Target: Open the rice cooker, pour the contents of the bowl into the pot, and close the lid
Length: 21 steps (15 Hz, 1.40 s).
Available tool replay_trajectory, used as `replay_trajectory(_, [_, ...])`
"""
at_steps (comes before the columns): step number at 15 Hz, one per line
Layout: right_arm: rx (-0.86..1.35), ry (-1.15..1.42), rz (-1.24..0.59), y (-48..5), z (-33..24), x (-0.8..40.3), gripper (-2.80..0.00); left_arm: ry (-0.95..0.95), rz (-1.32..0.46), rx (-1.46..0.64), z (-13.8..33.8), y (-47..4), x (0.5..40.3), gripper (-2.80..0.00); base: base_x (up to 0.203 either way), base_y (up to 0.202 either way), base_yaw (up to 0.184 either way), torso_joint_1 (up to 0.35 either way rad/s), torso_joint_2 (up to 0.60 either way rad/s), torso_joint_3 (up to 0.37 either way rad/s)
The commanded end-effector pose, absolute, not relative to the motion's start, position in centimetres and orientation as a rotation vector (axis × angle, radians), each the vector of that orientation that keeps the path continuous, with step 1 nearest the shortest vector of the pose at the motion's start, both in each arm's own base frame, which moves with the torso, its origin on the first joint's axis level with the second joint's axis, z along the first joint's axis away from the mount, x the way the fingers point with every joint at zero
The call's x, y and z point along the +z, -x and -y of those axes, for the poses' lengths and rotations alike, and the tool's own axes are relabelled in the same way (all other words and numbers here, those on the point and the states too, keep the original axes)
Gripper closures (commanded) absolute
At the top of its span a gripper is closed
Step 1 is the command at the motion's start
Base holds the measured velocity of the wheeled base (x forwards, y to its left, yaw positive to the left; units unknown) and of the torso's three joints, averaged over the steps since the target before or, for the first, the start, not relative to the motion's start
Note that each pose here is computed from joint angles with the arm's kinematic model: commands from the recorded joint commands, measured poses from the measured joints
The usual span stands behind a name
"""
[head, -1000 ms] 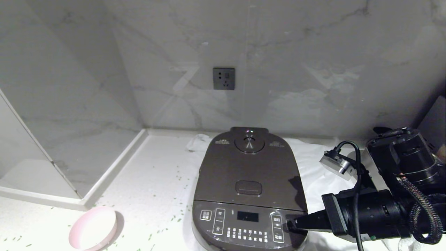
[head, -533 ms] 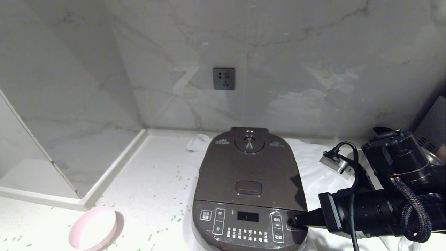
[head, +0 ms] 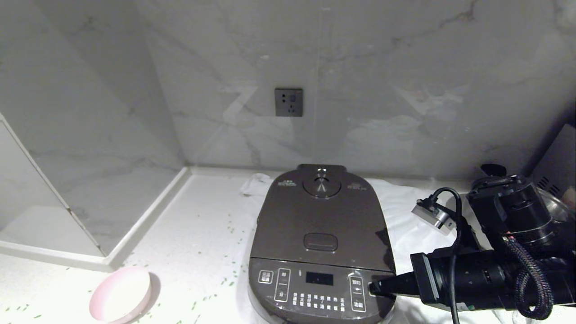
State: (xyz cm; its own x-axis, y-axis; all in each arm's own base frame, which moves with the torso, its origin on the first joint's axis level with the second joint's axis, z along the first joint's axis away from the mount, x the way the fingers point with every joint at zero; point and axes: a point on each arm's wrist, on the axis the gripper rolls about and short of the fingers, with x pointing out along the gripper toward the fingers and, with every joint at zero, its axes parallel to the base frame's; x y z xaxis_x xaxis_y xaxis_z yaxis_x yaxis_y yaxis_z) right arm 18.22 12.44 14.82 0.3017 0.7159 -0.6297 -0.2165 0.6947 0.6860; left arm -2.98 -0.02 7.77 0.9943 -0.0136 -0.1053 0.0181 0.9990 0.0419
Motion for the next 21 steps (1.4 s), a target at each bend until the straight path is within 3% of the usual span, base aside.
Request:
replay_trajectory(1, [0.662, -0.541, -1.085, -18.3, -12.5, 15.2, 0.00, -0.044, -0.106, -0.016, 0.0, 3.0, 7.8, 0.00, 0.000, 0.000, 0.000, 0.000, 0.00, 0.000])
replay_trajectory(12, [0.773, -0.578, -0.730, -11.8, -8.3, 27.8, 0.00, -0.044, -0.107, -0.019, 0.0, 3.0, 7.7, 0.00, 0.000, 0.000, 0.000, 0.000, 0.00, 0.000])
replay_trajectory(21, [0.226, -0.387, -0.322, -5.4, -2.3, 28.4, 0.00, -0.041, -0.108, -0.011, 0.0, 3.0, 7.7, 0.00, 0.000, 0.000, 0.000, 0.000, 0.00, 0.000])
